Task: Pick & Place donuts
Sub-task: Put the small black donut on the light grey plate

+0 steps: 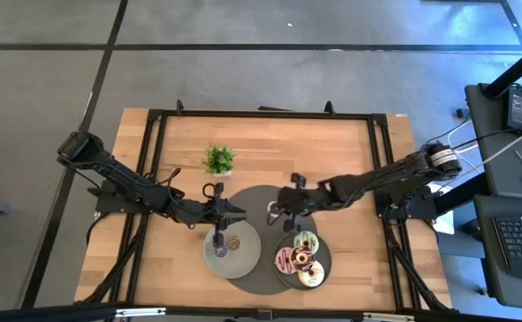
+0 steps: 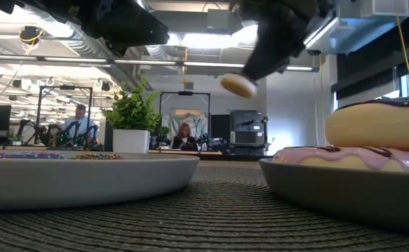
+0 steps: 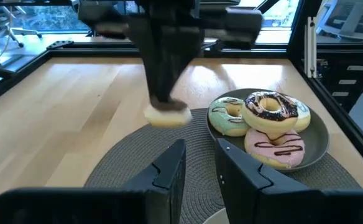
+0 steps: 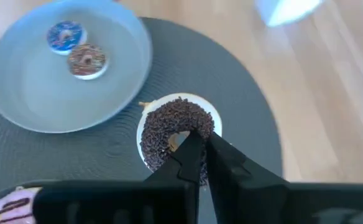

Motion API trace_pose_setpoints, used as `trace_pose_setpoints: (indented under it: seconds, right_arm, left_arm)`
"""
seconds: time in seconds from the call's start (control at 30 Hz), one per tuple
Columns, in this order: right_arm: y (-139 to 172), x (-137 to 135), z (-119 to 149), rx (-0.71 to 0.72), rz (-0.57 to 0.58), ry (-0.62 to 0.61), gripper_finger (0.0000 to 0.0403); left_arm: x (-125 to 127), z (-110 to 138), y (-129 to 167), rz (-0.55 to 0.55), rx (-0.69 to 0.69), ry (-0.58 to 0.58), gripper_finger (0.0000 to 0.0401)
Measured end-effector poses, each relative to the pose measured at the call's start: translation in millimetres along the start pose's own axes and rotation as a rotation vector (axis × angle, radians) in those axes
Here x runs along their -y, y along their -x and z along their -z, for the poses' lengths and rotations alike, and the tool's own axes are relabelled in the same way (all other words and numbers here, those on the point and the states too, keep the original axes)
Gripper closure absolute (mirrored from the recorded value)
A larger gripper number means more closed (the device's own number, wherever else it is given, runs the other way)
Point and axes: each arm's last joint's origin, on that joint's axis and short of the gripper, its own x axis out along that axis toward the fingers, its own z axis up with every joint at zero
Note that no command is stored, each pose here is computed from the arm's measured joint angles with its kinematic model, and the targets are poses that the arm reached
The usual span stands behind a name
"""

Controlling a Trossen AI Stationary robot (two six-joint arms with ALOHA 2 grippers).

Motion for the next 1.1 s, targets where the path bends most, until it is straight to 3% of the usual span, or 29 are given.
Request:
trace_pose_setpoints:
  seconds: [0.2,0.47,0.77,1.1]
  right_arm:
    - [-40,-12,-1,-0.097,-0.057,0.016,0.0383]
    - [-86,-19,22,-0.224,-0.020,0.049,0.0378]
    - [-89,-18,25,-0.242,-0.016,0.077,0.0371]
    - [-89,-18,26,-0.250,-0.008,0.033,0.0282]
  left_arm:
    - [0,0,0,0.000,0.000,0.000,0.0317]
    - [0,0,0,0.000,0.000,0.000,0.0317]
    - [0,0,0,0.000,-0.001,0.000,0.0317]
    - [0,0,0,0.000,-0.001,0.001,0.0317]
